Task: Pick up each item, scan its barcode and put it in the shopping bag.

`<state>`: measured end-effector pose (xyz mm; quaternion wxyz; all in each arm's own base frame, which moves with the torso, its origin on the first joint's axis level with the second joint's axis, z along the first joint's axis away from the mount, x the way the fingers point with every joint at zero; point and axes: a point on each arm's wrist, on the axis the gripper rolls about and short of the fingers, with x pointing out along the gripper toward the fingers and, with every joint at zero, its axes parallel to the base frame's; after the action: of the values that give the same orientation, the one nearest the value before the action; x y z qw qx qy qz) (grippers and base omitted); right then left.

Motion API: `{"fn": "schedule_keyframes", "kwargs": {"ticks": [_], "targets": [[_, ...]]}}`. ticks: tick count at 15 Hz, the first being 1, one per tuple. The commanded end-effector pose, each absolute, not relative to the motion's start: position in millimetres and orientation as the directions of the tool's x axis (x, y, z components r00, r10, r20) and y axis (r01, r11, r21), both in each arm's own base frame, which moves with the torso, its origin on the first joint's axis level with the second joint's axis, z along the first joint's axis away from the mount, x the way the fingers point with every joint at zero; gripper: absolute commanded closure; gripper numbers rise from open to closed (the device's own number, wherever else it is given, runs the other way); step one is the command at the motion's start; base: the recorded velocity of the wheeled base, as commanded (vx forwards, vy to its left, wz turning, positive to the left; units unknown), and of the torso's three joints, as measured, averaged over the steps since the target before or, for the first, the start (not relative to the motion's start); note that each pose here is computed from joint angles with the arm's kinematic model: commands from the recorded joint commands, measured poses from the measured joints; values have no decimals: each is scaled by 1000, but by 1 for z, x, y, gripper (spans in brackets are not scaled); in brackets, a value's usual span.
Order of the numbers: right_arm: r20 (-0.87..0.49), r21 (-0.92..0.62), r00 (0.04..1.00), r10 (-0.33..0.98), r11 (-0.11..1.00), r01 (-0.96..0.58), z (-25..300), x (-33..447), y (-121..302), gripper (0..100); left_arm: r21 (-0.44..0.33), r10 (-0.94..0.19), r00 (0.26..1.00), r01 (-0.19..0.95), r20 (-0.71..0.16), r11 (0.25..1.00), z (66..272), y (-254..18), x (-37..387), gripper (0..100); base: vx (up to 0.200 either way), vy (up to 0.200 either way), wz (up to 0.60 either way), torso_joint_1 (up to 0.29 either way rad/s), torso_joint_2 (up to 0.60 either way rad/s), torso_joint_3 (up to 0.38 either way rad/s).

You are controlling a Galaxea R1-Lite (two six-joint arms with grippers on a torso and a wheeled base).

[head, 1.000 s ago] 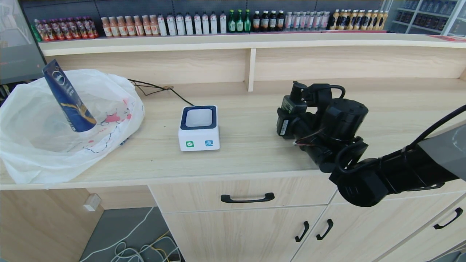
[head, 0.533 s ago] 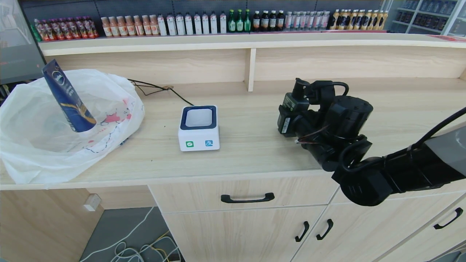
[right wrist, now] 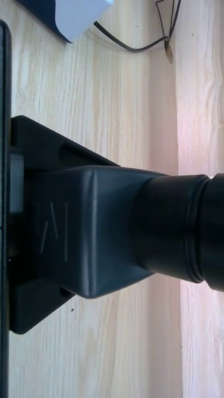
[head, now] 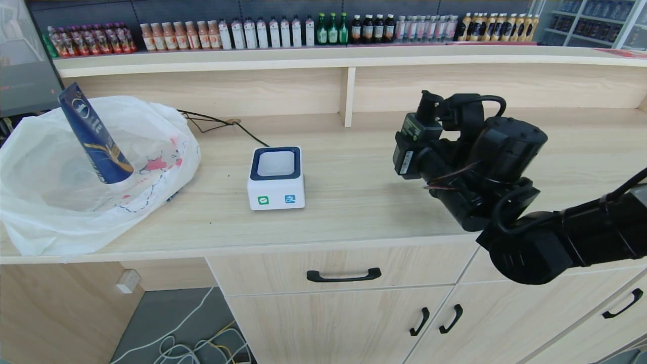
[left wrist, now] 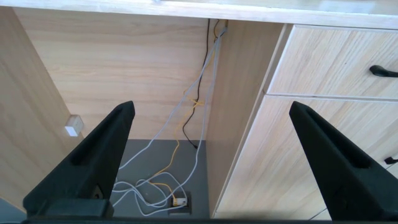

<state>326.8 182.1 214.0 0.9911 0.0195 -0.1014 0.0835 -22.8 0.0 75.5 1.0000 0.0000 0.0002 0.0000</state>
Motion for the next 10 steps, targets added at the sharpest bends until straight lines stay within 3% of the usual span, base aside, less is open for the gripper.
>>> {"fn": "schedule_keyframes", "kwargs": {"ticks": [1,10], "targets": [[235,23,956,176,982,-187,230,307,179,100,0,0,1000,0,0,1000,75,0,-23,0,0,0,0,0,0,0],[194,-33,956,219,976,-217,231,216,146,100,0,0,1000,0,0,1000,75,0,-23,0,0,0,0,0,0,0]]}}
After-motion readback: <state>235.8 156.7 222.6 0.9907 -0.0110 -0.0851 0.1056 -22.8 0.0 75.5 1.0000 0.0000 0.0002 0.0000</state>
